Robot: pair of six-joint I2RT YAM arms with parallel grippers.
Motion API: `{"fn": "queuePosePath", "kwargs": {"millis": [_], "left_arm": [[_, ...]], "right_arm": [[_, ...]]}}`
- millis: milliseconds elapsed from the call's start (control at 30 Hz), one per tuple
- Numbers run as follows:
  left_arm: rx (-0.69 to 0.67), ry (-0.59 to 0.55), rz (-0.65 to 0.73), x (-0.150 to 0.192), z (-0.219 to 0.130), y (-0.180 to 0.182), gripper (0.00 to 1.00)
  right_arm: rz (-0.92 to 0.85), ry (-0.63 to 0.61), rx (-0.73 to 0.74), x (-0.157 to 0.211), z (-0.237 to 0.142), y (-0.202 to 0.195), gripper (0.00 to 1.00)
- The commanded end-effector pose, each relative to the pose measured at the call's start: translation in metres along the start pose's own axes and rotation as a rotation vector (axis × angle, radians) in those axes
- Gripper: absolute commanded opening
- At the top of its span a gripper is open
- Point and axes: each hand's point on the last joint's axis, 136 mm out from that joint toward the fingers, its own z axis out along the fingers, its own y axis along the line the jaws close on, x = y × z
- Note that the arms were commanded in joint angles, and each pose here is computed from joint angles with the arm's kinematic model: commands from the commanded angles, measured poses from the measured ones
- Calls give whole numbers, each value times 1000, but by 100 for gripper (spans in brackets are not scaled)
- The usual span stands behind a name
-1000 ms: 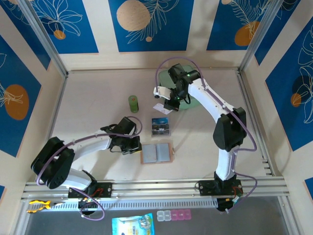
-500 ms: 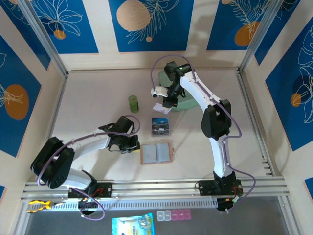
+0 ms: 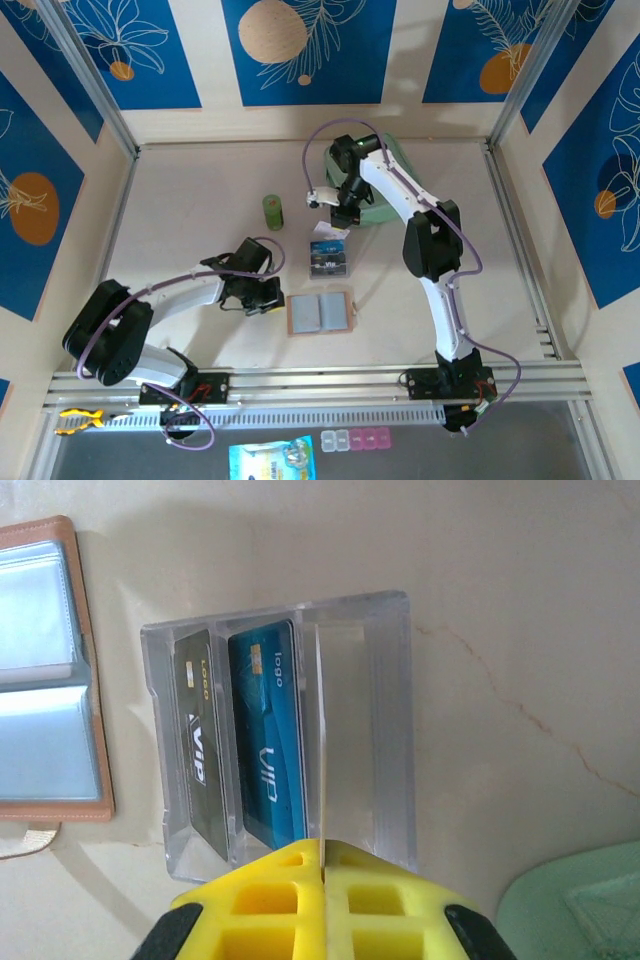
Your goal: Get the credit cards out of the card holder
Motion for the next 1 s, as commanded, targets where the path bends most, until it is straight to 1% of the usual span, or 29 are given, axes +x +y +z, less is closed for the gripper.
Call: {"fn": "queuePosePath", "kwargs": {"millis": [0, 100, 200, 367, 600, 733, 833, 933, 967], "left_arm": [[-2, 25, -6, 5, 1, 7, 5], [-2, 26, -9, 6, 1, 8, 5], [1, 24, -8, 6, 1, 8, 5], [1, 23, -9, 6, 2, 9, 5], [8, 23, -11, 5, 4, 8, 5], [11, 24, -10, 4, 4, 7, 5], [12, 24, -11, 4, 4, 7, 5], [10, 23, -10, 4, 4, 8, 5], [12, 23, -9, 4, 4, 7, 5]], "right_arm": [[-17, 7, -54, -2, 11, 10, 6], [-26, 17, -50, -4, 16, 11, 14], [-17, 23, -14, -5, 13, 5, 22], [-7, 27, 113, -5, -3, -15, 24], [19, 0, 218, -11, -12, -30, 24], [37, -13, 212, -14, -11, -24, 24], [40, -57, 199, -20, -15, -12, 26], [36, -77, 198, -23, -19, -1, 38], [29, -75, 196, -24, -18, 4, 39]]}}
